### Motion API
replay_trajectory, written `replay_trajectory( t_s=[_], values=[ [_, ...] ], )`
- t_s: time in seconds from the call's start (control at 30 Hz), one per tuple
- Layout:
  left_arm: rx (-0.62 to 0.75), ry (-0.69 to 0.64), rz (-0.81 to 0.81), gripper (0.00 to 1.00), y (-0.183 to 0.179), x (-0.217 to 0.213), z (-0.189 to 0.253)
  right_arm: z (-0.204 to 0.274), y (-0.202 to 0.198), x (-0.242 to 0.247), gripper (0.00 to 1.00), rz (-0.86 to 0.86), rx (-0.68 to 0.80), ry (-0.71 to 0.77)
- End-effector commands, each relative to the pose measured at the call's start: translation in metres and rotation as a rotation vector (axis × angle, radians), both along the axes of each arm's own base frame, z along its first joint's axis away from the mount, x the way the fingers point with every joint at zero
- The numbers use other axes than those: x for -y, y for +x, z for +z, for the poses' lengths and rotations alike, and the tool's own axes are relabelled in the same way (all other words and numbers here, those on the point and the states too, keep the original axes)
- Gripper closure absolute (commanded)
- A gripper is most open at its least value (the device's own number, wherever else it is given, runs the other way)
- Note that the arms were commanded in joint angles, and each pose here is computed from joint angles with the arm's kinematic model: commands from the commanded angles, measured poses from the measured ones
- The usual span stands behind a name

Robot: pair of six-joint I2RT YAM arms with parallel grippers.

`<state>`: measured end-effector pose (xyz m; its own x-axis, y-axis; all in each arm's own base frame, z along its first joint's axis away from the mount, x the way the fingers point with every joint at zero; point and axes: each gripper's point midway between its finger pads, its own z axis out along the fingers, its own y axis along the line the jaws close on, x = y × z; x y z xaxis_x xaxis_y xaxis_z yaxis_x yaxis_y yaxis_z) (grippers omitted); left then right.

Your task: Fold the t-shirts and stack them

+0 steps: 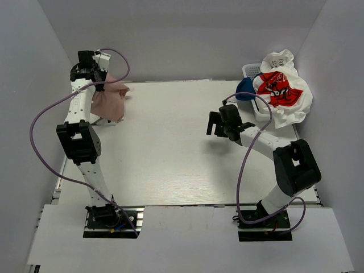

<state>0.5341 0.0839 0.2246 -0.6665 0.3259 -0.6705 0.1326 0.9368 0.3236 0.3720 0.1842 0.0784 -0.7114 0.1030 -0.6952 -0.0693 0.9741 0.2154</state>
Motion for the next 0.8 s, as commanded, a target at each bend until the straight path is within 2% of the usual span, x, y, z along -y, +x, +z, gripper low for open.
replay_trajectory(
  t_s=[0.0, 0.03, 0.13, 0.23, 0.37, 0.4, 0.43, 0.5, 0.53, 0.63, 0.77],
  values=[
    [0.001, -0.010, 0.000, 1.00, 0.013, -0.017, -0.011, 0.010, 0.012, 0.001, 0.10, -0.020, 0.021, -0.020],
    [-0.021, -0.014, 0.015, 1.00, 0.018, -0.026, -0.028, 0.009, 0.012, 0.000, 0.10, -0.022, 0.021, -0.021],
    [0.002, 0.055, 0.105, 1.00, 0.038, -0.057, -0.045, 0.010, 0.013, 0.000, 0.10, -0.019, 0.025, -0.028],
    [0.062, 0.060, 0.166, 1.00, 0.055, -0.073, -0.041, -0.001, 0.013, -0.003, 0.10, -0.002, 0.024, -0.025],
    [0.071, 0.055, 0.190, 0.97, 0.057, -0.092, -0.049, -0.006, 0.016, -0.003, 0.10, -0.002, 0.014, -0.042],
    [0.093, 0.065, 0.185, 0.90, 0.061, -0.093, -0.044, -0.006, 0.016, -0.005, 0.10, 0.003, 0.014, -0.042],
    [0.088, 0.082, 0.221, 0.61, 0.058, -0.099, -0.050, -0.007, 0.018, -0.003, 0.10, 0.001, 0.011, -0.046],
    [0.121, 0.109, 0.300, 0.31, 0.059, -0.111, -0.045, -0.009, 0.018, -0.004, 0.10, 0.002, 0.008, -0.053],
    [0.157, 0.104, 0.356, 0.01, 0.057, -0.121, -0.042, -0.008, 0.019, -0.004, 0.10, 0.001, 0.010, -0.053],
    [0.199, 0.074, 0.440, 0.00, 0.056, -0.126, -0.027, -0.010, 0.018, -0.004, 0.10, 0.002, 0.008, -0.056],
    [0.247, 0.004, 0.443, 0.00, 0.053, -0.104, 0.002, 0.006, 0.017, -0.009, 0.10, 0.020, 0.039, -0.018]
  ],
)
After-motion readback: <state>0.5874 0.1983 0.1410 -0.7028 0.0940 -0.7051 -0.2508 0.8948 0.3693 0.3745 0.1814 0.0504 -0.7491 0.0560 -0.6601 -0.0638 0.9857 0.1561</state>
